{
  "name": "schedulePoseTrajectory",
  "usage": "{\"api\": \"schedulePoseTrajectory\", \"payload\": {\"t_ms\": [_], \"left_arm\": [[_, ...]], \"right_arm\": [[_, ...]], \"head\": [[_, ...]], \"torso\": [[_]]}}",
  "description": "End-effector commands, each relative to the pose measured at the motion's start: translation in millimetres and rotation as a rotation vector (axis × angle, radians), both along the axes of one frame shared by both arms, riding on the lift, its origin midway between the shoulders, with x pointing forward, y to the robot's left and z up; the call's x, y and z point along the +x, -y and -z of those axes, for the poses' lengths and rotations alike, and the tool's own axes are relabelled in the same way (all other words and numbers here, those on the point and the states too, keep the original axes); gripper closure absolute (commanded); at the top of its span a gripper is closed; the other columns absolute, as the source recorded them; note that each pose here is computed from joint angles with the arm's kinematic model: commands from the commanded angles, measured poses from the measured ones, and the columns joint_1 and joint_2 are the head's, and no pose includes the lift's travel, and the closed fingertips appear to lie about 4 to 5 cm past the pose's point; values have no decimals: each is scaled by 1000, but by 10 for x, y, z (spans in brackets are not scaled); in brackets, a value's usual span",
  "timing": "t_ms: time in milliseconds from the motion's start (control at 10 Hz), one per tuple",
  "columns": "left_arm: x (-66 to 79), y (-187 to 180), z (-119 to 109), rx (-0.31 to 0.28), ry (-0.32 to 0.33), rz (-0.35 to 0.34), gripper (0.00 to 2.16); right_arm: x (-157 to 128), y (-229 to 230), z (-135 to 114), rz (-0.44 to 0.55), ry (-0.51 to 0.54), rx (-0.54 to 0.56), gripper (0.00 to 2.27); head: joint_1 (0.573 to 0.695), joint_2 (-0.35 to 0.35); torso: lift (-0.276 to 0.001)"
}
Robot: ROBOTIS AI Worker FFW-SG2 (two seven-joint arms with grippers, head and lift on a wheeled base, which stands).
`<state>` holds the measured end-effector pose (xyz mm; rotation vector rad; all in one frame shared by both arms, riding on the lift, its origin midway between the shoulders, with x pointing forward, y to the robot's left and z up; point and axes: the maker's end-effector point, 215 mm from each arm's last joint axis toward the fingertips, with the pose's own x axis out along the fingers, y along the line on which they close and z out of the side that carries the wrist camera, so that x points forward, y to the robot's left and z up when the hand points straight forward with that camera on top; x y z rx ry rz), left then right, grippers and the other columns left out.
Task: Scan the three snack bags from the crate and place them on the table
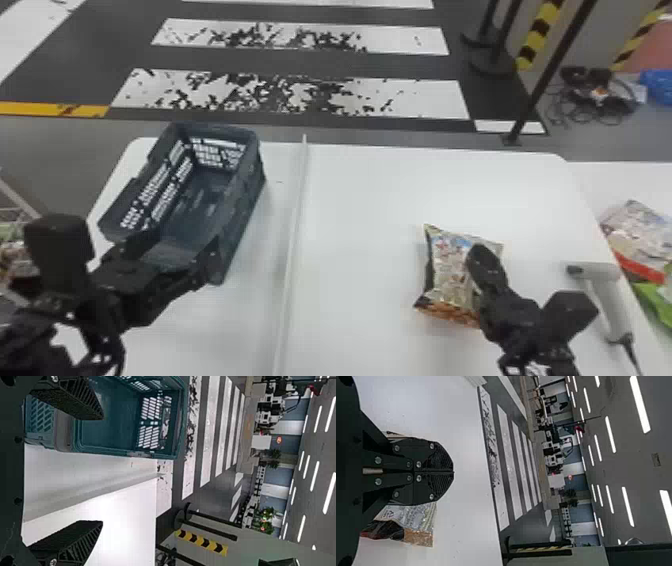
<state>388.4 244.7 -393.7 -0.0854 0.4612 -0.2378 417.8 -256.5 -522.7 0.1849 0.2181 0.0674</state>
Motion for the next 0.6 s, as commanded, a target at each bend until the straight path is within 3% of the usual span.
{"api": "schedulePoseTrajectory", "payload": {"t_ms": [0, 500], "left_arm": [[43, 49, 41, -7, -4, 5, 60], [202, 116, 177, -33, -10, 14, 60]], "right_arm": [[-30, -38, 111, -7, -14, -8, 2017], [-63, -280, 462, -64, -32, -83, 2020]], "head": [[695, -17], [695, -4]], "torso": [[-36], [-36]]}}
